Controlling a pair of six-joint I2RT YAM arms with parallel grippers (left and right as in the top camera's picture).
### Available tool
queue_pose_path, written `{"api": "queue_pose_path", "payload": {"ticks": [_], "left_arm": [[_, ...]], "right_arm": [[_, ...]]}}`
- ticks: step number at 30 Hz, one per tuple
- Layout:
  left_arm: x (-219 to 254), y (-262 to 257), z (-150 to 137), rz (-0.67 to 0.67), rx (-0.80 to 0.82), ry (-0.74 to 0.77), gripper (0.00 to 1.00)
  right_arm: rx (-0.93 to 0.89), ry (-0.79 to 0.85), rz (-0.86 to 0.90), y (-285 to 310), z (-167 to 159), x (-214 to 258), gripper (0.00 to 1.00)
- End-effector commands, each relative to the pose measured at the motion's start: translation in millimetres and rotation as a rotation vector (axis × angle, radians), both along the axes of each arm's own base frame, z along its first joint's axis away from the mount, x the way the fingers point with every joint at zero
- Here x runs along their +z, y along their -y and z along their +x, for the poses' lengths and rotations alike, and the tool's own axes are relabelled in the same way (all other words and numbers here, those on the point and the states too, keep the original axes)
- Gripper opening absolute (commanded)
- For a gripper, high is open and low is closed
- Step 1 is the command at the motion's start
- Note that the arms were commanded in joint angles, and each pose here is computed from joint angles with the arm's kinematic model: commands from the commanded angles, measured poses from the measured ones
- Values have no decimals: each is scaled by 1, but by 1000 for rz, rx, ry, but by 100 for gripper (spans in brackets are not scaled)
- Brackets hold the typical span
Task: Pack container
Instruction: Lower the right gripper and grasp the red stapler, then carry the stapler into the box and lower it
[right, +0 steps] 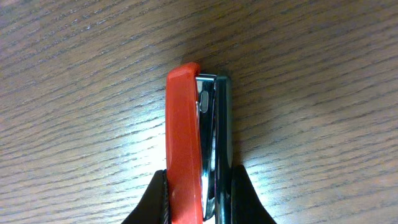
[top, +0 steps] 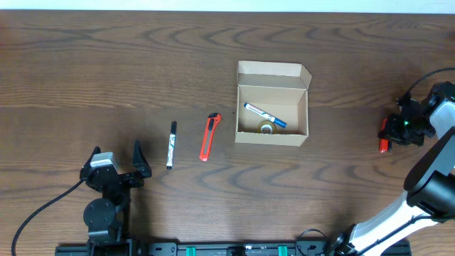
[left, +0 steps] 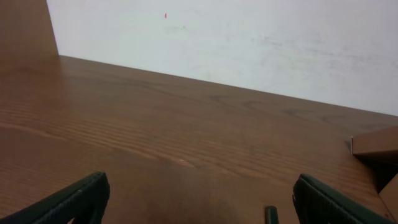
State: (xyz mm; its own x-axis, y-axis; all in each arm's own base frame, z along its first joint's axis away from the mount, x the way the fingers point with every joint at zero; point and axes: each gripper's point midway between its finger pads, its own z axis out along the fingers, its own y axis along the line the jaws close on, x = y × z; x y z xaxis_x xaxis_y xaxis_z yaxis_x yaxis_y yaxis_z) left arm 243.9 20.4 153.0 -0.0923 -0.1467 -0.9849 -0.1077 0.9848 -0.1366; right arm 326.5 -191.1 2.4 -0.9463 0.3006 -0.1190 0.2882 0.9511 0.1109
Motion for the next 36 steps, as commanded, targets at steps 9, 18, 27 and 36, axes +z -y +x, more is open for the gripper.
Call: {"api": "queue_pose_path", "payload": {"ticks": [9, 18, 27, 36], "left_arm": [[-18, -2, -1, -3, 8, -54, 95], [-18, -2, -1, -3, 8, -54, 95], [-18, -2, -1, -3, 8, -54, 95], [-18, -2, -1, -3, 8, -54, 95]], "right_arm": [[61, 75, 97, -35, 33, 12, 1], [255, 193, 107, -95, 101, 111, 1], [593, 385, 124, -222, 126, 247, 1], [873, 245, 162, -344, 83, 217, 1]]}}
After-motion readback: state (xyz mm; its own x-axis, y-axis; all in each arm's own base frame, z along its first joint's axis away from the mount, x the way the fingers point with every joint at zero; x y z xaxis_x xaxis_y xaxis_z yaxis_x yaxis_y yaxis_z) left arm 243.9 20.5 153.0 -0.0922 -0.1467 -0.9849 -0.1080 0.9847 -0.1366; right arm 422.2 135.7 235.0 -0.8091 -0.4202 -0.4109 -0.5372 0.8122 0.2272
